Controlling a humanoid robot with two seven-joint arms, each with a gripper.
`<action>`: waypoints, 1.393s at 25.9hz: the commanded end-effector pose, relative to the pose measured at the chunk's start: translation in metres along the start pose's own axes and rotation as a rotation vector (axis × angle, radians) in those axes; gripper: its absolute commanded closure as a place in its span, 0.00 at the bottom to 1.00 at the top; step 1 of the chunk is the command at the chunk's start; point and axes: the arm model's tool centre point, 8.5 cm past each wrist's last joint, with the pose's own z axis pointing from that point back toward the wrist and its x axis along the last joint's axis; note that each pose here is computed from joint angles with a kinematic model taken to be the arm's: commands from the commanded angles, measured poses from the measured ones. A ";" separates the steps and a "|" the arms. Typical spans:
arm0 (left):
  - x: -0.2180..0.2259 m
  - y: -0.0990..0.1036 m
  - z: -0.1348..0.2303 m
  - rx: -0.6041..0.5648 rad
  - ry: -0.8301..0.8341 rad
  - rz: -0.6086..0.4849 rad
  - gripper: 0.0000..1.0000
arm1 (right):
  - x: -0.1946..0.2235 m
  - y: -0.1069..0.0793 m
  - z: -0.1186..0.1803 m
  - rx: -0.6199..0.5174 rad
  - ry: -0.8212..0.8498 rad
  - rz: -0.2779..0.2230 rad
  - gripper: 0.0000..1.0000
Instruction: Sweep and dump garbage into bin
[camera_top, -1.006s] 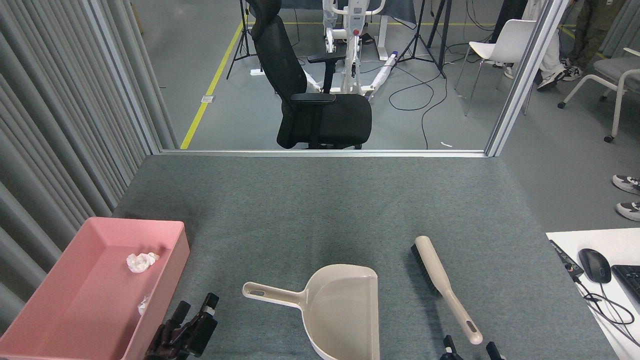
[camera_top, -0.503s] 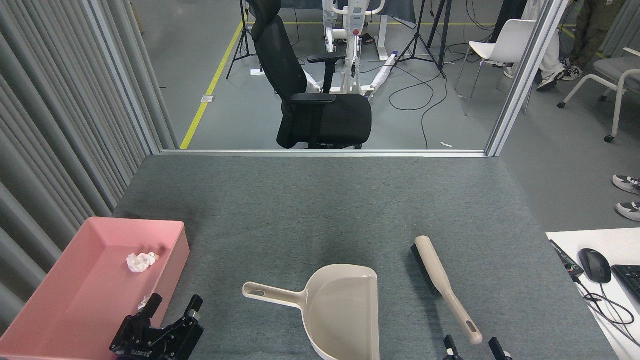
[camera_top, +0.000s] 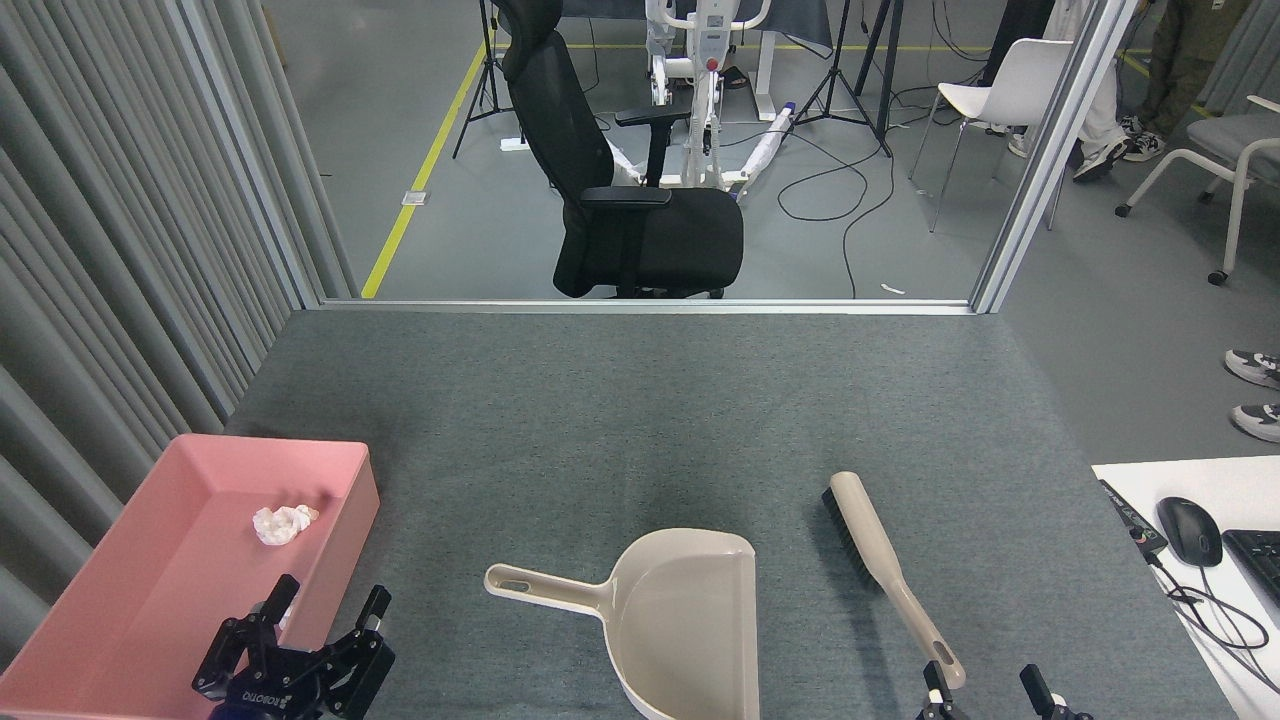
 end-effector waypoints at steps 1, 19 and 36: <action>0.002 0.000 -0.001 0.003 -0.008 -0.092 0.00 | -0.002 -0.003 -0.002 -0.016 0.023 -0.010 0.02; 0.009 -0.003 -0.003 0.006 0.017 -0.095 0.00 | 0.079 -0.021 -0.027 -0.133 0.028 -0.027 0.02; 0.001 -0.004 -0.003 -0.031 0.057 -0.103 0.00 | 0.093 -0.033 -0.026 -0.217 -0.073 0.069 0.02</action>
